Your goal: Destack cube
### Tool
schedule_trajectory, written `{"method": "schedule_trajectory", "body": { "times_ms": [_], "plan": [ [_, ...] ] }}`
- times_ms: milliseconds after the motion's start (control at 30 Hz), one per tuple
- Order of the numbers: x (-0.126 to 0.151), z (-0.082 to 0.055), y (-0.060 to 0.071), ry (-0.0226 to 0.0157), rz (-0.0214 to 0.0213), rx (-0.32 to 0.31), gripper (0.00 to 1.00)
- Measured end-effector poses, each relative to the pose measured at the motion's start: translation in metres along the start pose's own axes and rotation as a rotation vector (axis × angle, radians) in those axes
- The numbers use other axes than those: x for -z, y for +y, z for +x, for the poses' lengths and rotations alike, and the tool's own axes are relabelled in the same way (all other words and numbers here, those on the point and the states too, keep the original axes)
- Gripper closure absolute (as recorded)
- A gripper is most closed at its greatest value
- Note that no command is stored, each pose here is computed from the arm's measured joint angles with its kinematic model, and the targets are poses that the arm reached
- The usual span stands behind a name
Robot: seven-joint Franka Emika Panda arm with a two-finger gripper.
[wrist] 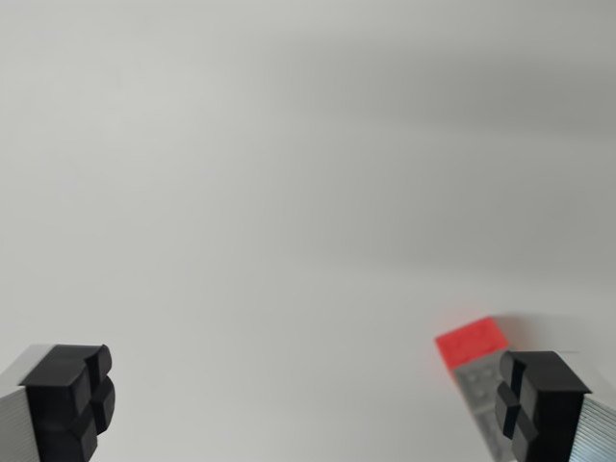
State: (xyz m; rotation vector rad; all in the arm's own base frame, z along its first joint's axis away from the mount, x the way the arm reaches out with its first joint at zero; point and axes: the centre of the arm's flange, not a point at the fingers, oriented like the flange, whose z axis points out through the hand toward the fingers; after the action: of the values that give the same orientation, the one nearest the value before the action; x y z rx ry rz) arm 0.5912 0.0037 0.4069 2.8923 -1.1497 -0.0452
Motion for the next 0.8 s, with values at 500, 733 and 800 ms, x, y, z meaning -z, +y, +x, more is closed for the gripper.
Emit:
{"method": "schedule_trajectory", "body": {
  "times_ms": [500,733,800],
  "plan": [
    [-0.0005,-0.0001,0.0002,-0.0007,-0.0007,0.001,0.0],
    [-0.0041,-0.0003,0.0031,-0.0024,-0.0024,0.008,0.0],
    [-0.0056,-0.0004,0.0049,-0.0024,-0.0024,0.012,0.0]
  ]
}}
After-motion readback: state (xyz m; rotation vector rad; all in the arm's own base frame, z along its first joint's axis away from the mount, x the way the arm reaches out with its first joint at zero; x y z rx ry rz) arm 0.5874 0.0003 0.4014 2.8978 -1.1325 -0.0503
